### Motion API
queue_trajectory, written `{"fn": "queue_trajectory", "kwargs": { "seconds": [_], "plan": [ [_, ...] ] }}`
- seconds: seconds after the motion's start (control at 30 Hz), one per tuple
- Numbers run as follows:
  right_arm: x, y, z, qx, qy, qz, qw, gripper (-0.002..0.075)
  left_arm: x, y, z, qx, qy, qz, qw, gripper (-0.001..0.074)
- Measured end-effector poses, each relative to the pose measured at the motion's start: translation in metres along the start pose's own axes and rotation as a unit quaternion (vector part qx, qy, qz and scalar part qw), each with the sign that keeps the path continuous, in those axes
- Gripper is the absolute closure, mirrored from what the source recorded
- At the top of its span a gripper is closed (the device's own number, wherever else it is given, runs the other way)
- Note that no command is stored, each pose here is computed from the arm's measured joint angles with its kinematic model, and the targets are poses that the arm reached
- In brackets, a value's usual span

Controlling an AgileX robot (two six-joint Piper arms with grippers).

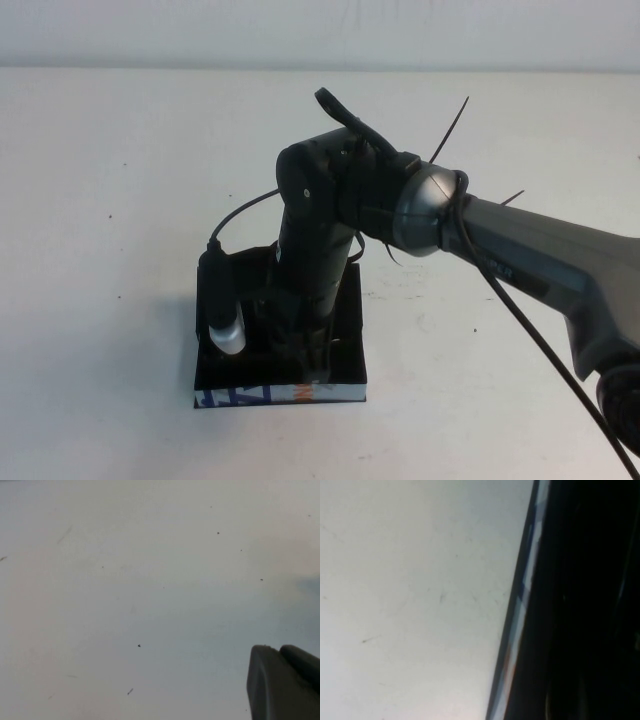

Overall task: Return glasses to glasses case
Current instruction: Place the glasses in the glasses case

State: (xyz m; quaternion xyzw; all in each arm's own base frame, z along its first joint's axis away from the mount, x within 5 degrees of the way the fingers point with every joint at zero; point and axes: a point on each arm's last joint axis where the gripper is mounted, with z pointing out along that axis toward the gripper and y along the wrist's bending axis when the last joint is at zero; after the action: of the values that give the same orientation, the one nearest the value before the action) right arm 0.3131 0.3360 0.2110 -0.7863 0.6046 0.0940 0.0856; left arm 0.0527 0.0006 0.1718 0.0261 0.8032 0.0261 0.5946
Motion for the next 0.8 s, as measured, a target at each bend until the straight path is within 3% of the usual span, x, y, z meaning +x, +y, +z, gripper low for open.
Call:
{"fn": "queue_trajectory", "kwargs": {
  "seconds": [0.13, 0.3, 0.4, 0.8],
  "plan": [
    [0.000, 0.000, 0.000, 0.000, 0.000, 0.003, 1.000, 0.0671, 0.000, 0.000, 0.000, 0.000, 0.000, 0.000, 1.000, 0.0736],
    [0.000, 0.000, 0.000, 0.000, 0.000, 0.019, 1.000, 0.0515, 0.000, 0.000, 0.000, 0.000, 0.000, 0.000, 1.000, 0.0736],
    [0.000, 0.000, 0.000, 0.001, 0.002, 0.022, 1.000, 0.0461, 0.000, 0.000, 0.000, 0.000, 0.000, 0.000, 1.000, 0.0736],
    [-0.002, 0.004, -0.030, 0.035, -0.003, 0.023, 0.999, 0.0440, 0.000, 0.000, 0.000, 0.000, 0.000, 0.000, 1.000, 0.0736]
  ]
}}
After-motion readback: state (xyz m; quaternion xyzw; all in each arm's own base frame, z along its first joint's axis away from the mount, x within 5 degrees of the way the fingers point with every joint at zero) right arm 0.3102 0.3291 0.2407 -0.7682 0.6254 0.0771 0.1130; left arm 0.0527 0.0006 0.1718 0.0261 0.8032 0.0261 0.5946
